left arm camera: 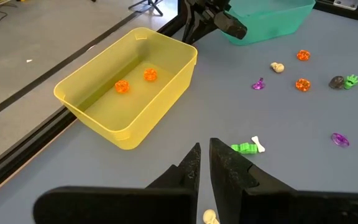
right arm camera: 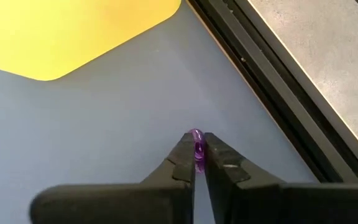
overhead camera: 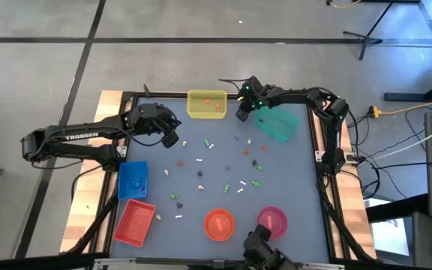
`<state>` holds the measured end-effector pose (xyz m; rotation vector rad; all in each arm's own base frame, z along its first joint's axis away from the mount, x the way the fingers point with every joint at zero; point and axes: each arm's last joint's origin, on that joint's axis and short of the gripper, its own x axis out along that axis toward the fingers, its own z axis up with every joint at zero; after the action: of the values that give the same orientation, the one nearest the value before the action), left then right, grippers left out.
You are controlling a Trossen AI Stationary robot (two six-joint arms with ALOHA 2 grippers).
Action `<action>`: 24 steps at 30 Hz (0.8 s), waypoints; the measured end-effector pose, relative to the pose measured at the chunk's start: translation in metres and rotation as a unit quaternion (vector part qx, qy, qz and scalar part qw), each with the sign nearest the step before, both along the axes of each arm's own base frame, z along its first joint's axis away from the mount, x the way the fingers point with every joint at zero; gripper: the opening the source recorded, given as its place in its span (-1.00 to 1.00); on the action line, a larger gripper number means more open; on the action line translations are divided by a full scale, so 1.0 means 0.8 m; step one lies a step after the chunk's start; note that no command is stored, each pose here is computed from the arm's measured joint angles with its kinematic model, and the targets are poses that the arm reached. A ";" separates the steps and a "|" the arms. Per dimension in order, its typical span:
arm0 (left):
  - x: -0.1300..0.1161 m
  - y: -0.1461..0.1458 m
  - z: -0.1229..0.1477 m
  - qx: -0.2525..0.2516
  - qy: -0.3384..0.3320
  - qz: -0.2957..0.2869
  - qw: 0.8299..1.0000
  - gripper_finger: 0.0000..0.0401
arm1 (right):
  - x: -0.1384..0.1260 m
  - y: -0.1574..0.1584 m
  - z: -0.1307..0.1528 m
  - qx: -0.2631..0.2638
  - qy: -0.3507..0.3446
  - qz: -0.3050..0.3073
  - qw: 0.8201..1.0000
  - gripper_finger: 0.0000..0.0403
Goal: Sort Halloween decoration
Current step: Put the purple witch hat toy into the blue bin
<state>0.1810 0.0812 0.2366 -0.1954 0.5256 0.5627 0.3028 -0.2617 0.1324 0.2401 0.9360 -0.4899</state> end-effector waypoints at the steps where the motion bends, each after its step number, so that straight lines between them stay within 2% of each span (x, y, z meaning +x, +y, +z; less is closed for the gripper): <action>1: 0.000 0.000 0.000 0.000 0.000 0.000 1.000 -0.90 | 0.000 0.000 0.000 0.000 0.000 0.000 1.000 -0.91; 16: 0.000 0.000 0.000 0.000 0.000 0.000 1.000 -0.90 | -0.001 0.001 0.003 0.001 0.003 -0.001 1.000 -0.96; 24: 0.000 0.000 0.000 0.005 0.001 0.007 1.000 -0.90 | -0.005 0.005 0.042 -0.022 -0.025 -0.004 0.999 -0.95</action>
<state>0.1808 0.0815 0.2367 -0.1895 0.5247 0.5788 0.2985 -0.2576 0.1657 0.2150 0.8741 -0.5084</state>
